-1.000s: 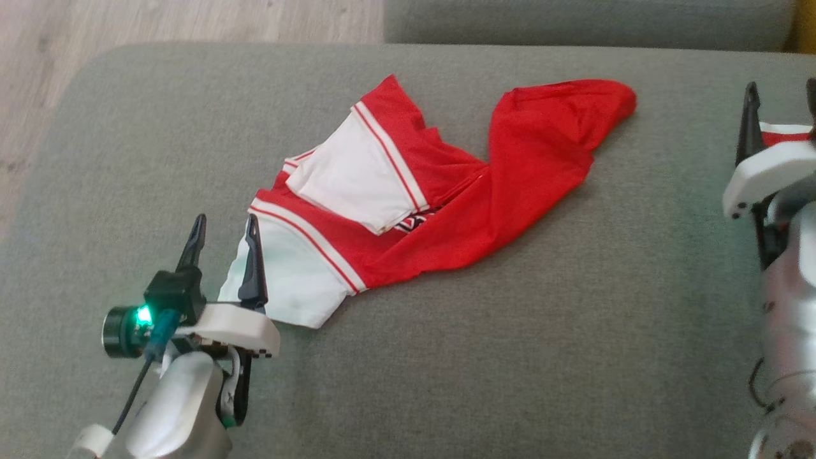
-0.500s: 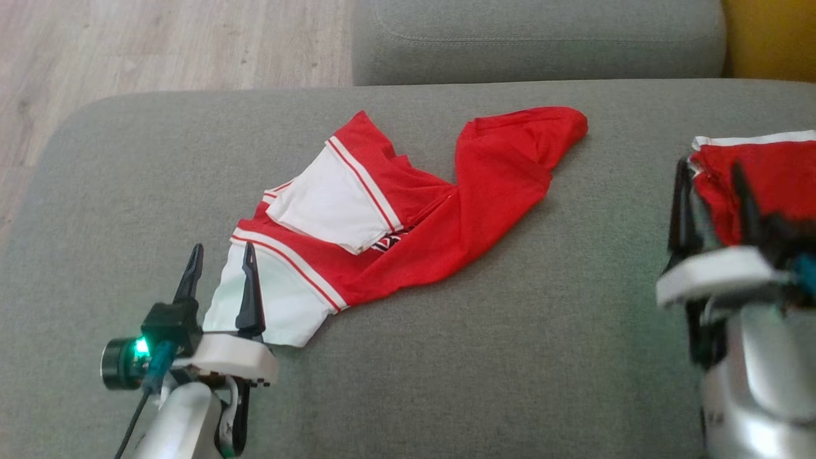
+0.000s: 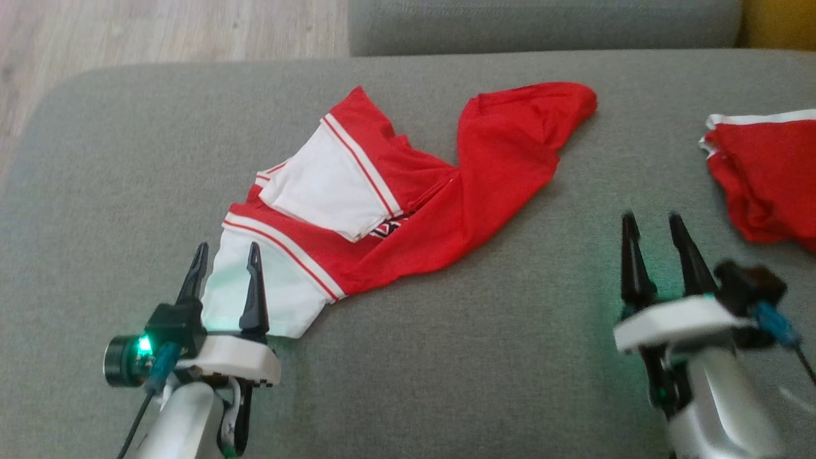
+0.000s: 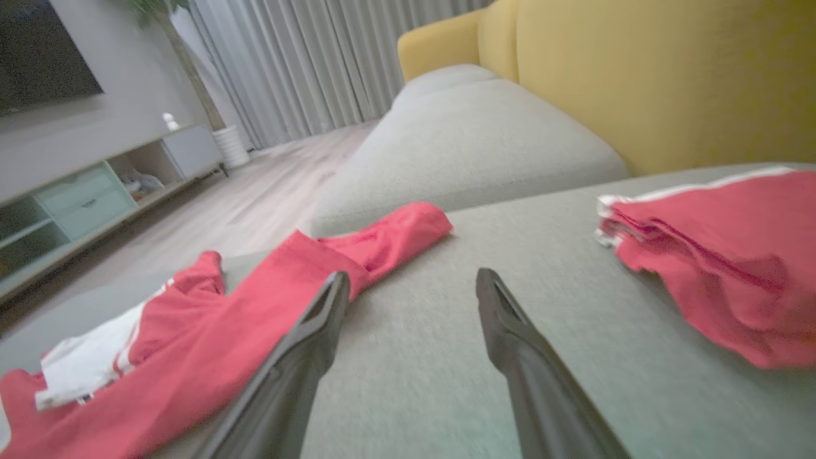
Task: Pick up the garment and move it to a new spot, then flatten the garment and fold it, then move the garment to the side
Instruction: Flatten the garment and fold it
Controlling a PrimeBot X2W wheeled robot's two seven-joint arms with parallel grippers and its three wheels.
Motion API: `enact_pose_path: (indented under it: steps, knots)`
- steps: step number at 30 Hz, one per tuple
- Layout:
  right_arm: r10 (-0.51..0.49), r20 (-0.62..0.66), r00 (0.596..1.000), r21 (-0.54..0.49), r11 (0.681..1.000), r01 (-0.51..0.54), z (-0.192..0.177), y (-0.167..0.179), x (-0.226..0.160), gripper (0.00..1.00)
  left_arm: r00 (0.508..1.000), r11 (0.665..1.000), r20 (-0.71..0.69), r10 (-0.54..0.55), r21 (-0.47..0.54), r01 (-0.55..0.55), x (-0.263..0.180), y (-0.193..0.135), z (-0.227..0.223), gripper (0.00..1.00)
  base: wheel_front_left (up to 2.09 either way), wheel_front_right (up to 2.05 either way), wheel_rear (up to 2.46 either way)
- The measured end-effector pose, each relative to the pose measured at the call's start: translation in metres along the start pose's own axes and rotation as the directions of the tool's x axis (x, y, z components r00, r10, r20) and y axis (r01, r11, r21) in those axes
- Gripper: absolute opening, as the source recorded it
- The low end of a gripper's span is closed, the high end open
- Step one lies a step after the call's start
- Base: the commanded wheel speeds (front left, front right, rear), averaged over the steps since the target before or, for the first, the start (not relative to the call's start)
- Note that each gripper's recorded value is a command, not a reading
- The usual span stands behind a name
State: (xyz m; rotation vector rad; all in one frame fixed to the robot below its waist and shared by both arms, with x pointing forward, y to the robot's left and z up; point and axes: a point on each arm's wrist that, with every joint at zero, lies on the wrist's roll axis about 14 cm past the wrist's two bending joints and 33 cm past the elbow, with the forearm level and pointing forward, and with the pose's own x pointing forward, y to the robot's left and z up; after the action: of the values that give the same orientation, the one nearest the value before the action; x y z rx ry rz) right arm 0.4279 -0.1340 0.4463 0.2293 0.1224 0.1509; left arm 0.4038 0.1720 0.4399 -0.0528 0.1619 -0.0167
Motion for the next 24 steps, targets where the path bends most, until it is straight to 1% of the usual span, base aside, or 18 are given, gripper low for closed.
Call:
enact_pose_path:
  steps: [5,8,9,15,18,24]
  knots:
    - [0.062,-0.021,0.998,0.061,0.996,-0.060,0.002,0.023,0.040,1.00,1.000,1.000,-0.006,-0.001,-0.002,0.000,0.008,0.002,-0.001,1.00,0.00,0.00,0.00]
    - [0.075,-0.077,0.994,0.095,0.993,-0.067,-0.011,0.030,0.057,1.00,1.000,1.000,-0.013,0.015,-0.002,-0.015,0.010,0.006,-0.003,1.00,0.00,0.00,0.00]
    - [0.075,-0.077,0.994,0.095,0.993,-0.067,-0.011,0.030,0.057,1.00,1.000,1.000,-0.013,0.015,-0.002,-0.015,0.010,0.006,-0.003,1.00,0.00,0.00,0.00]
    - [0.093,-0.189,0.978,0.145,0.987,-0.066,-0.042,0.042,0.078,1.00,0.999,0.999,-0.033,0.039,-0.003,-0.039,0.010,0.016,-0.010,1.00,0.00,0.00,0.00]
    - [0.097,-0.224,0.970,0.185,0.981,-0.055,-0.051,0.046,0.084,1.00,0.998,0.999,-0.040,0.049,-0.004,-0.049,0.010,0.020,-0.012,1.00,0.00,0.00,0.00]
    - [0.104,-0.260,0.960,0.208,0.977,-0.049,-0.061,0.050,0.089,1.00,0.997,0.999,-0.049,0.053,0.000,-0.053,0.011,0.020,-0.015,1.00,0.00,0.00,0.00]
